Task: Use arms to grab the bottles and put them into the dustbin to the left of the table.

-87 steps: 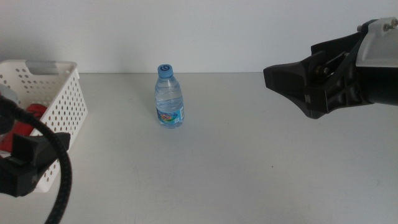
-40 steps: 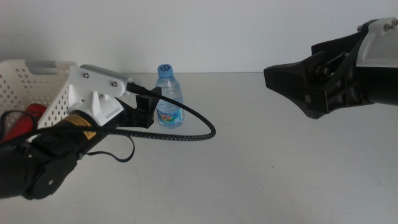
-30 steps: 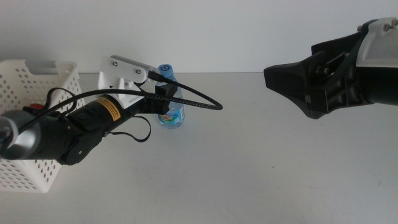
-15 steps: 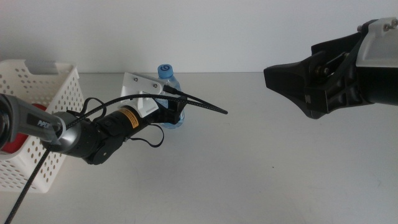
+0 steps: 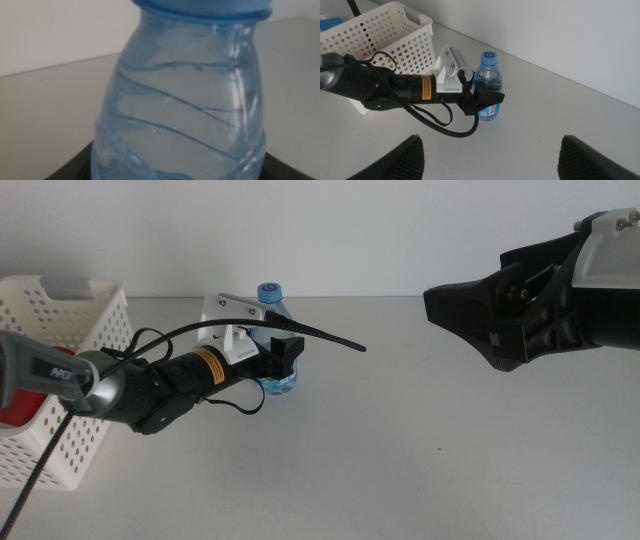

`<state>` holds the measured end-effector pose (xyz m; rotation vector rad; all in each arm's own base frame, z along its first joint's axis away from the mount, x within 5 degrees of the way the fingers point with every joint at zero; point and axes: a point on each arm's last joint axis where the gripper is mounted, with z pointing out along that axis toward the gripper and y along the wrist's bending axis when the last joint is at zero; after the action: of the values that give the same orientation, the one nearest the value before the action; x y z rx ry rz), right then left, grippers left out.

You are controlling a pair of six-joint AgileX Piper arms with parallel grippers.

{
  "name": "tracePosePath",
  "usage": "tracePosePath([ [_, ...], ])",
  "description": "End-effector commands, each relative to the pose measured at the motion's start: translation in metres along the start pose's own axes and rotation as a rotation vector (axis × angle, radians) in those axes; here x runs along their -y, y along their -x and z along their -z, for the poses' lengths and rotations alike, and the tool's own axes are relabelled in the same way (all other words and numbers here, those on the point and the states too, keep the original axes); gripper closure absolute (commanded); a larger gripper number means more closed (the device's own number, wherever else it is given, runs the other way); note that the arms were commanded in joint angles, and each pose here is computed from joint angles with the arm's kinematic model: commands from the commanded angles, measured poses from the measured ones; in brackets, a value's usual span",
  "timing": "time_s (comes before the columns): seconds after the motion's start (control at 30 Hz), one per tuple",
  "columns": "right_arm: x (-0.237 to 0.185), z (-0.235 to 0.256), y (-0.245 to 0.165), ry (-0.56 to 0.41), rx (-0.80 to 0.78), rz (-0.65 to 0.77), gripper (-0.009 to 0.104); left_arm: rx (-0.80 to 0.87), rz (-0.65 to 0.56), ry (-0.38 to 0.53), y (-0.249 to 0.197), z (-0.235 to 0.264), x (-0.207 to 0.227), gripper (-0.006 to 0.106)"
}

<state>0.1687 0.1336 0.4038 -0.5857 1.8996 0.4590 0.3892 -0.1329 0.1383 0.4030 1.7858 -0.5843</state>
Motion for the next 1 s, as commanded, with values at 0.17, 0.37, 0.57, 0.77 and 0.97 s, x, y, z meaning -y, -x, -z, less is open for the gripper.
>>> tracePosePath([
  [0.17, 0.000, 0.012, 0.018, 0.003, 0.118, 0.015, 0.022, 0.156, -0.056, 0.055, 0.115, 0.052, 0.026, 0.102],
  [0.37, 0.000, 0.012, 0.018, 0.003, 0.118, 0.015, 0.022, 0.228, -0.004, 0.123, 0.170, 0.104, 0.044, 0.102],
  [0.57, 0.000, 0.012, 0.018, 0.003, 0.118, 0.015, 0.022, 0.178, -0.086, 0.307, 0.205, 0.166, 0.055, 0.102],
  [0.77, 0.000, 0.012, 0.018, 0.003, 0.118, 0.015, 0.022, 0.009, -0.195, 0.498, 0.225, 0.205, 0.052, 0.102],
  [0.97, 0.000, 0.012, 0.018, 0.003, 0.118, 0.016, 0.022, -0.085, -0.188, 0.553, 0.258, 0.239, 0.020, 0.102],
])
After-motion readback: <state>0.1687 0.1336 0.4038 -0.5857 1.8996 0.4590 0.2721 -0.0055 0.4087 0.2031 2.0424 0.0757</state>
